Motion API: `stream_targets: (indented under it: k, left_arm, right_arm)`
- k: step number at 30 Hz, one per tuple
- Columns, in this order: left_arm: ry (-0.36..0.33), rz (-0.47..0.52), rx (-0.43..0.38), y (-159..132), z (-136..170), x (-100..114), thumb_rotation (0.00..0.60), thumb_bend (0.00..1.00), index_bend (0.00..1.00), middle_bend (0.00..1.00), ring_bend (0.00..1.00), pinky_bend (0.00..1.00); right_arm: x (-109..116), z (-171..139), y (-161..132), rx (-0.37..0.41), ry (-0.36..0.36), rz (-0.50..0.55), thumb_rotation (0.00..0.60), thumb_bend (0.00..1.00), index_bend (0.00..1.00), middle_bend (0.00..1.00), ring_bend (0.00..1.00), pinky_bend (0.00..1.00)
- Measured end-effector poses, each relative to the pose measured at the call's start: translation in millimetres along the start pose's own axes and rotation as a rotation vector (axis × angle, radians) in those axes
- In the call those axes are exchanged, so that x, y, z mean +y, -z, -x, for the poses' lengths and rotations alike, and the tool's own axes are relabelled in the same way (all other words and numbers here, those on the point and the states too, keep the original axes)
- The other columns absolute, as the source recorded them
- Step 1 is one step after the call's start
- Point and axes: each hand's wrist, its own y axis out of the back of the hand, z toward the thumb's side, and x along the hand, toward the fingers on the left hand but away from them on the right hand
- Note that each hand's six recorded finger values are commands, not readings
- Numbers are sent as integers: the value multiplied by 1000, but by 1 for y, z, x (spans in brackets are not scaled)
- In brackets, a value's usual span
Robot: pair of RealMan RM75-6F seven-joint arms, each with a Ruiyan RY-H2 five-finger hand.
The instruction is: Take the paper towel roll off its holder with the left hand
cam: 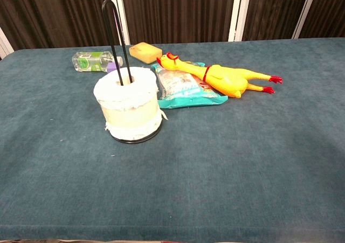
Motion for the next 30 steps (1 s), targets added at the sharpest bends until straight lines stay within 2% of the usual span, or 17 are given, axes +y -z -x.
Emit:
stream_targets:
  k: [5,8,11,15,20,27,30]
  left_arm:
    - [2,79,-30,-7,-5,-4,600,362,0,0,0,8]
    - [-9,191,-61,-16,-14,-9,600,350,0,0,0,12]
    - [-12,344,-88,-25,-30,-16,600,344,0,0,0,4]
    - [-17,543,-93,-39,-67,-27,600,344,0,0,0,0]
    - [20,612,-44,-50,-105,-48,600,345,0,0,0,0]
    - [123,691,26,-79,-149,-96,600,340,0,0,0,0]
    - [149,693,41,-94,-165,-115,600,340,0,0,0,0]
  right_arm:
    - [0,1,-2,2,1,4,600,28,0,0,0,0]
    - [-2,3,-4,9,-7,2,600,28,0,0,0,0]
    - [-2,4,-4,10,-11,6,600,29,0,0,0,0]
    - [-2,5,-3,6,-11,9,600,29,0,0,0,0]
    - [-2,6,-3,9,-18,10,600,29,0,0,0,0]
    - [-1,7,-1,2,-19,16,600,29,0,0,0,0]
    - [0,6,0,4,-19,26,600,29,0,0,0,0]
